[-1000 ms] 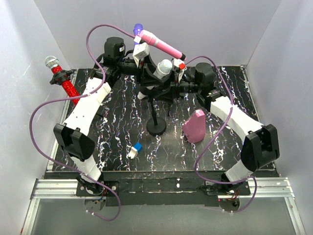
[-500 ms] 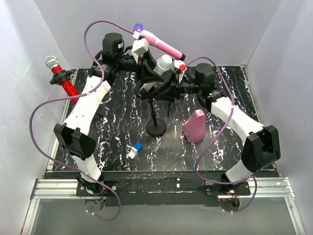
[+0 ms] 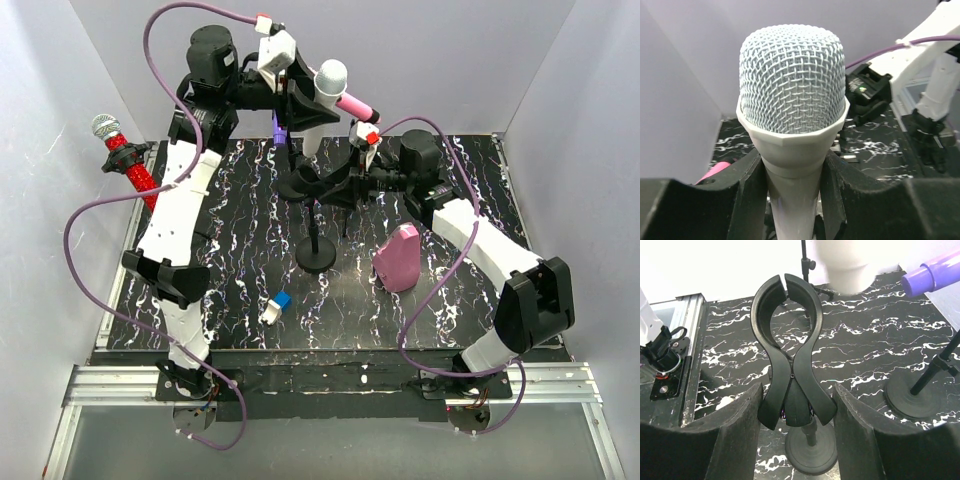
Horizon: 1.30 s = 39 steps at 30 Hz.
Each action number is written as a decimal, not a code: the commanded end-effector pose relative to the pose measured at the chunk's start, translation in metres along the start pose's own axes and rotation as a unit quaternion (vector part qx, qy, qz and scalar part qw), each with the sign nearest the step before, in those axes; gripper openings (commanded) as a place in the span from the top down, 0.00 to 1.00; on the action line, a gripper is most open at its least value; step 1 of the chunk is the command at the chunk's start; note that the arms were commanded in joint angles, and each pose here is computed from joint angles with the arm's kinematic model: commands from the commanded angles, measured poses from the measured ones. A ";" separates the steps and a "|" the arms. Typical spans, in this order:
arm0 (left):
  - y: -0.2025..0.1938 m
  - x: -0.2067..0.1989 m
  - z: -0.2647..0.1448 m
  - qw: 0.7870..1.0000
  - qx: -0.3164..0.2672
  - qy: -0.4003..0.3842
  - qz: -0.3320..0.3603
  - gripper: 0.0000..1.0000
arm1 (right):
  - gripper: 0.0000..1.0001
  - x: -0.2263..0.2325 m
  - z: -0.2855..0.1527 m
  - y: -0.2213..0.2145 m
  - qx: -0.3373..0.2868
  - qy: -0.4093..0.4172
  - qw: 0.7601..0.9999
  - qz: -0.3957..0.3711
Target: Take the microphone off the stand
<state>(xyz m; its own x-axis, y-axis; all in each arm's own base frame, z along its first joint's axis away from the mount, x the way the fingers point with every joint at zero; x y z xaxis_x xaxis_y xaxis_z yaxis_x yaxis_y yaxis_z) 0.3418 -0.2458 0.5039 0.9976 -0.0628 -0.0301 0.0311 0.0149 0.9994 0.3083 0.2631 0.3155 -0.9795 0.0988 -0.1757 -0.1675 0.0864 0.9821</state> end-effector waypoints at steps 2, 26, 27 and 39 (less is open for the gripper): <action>0.034 -0.007 -0.016 0.993 -0.036 0.094 0.057 1.00 | 0.21 0.014 -0.007 0.028 -0.010 0.008 1.000 -0.011; 0.038 0.018 -0.054 0.879 -0.189 0.414 -0.144 1.00 | 0.11 -0.044 0.029 0.174 -0.111 -0.212 0.970 -0.051; 0.038 0.016 -0.053 0.882 -0.187 0.408 -0.145 1.00 | 0.12 -0.048 0.031 0.174 -0.111 -0.239 0.963 -0.052; 0.029 0.001 -0.042 0.906 -0.155 0.353 -0.174 1.00 | 0.19 -0.061 0.041 0.177 -0.119 -0.309 0.940 -0.085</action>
<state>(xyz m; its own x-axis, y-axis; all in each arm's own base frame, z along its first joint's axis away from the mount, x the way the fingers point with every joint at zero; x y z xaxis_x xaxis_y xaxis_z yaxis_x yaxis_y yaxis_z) 0.3773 -0.2046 0.5127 0.6501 0.6069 -0.4573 0.2422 0.4049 0.8817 0.3449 0.3212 0.4574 -0.7548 0.6160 -0.2255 -0.2862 0.0000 0.9582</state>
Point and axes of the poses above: each gripper's point midway between its finger pads, its own z axis out along the fingers, its own x axis along the line the jaws close on, y = z × x, the point moved 7 cm from there along -z, back along the fingers, and after that the axes turned 14 degrees about -z, right-handed, at the moved point
